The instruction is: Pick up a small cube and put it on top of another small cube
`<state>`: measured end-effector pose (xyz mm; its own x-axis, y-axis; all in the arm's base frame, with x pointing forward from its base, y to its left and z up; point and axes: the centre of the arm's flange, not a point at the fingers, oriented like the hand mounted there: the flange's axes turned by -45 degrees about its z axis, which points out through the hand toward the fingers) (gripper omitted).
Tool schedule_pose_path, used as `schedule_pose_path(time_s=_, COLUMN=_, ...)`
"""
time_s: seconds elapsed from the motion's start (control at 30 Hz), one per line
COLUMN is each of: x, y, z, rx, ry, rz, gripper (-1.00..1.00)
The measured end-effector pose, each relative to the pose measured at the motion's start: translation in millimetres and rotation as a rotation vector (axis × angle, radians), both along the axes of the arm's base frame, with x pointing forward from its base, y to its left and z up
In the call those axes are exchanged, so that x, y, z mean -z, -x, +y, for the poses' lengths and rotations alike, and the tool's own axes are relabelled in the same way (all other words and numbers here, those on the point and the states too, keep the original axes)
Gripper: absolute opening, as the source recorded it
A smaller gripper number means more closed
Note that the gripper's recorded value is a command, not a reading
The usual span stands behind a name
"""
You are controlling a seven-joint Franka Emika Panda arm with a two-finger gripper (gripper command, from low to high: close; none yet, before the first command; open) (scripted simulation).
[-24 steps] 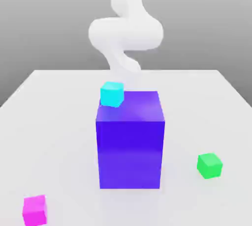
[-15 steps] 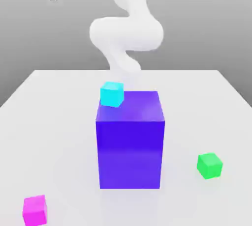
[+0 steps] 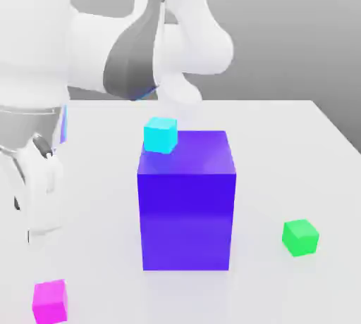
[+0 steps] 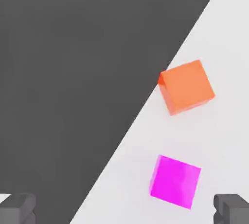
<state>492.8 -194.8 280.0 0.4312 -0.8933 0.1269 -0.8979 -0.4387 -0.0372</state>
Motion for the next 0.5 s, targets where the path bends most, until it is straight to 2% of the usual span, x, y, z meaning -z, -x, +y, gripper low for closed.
schedule_pose_path(time_s=0.17, x=84, y=20, z=-20, rx=0.183, ry=-0.096, rz=0.070, gripper=0.00)
schedule_pose_path(time_s=0.3, x=142, y=22, z=-22, rx=0.205, ry=-0.107, rz=0.078, gripper=0.00)
schedule_pose_path(time_s=0.33, x=150, y=23, z=-22, rx=0.206, ry=-0.107, rz=0.078, gripper=-1.00)
schedule_pose_path(time_s=0.5, x=150, y=23, z=-22, rx=0.206, ry=-0.106, rz=0.076, gripper=-1.00)
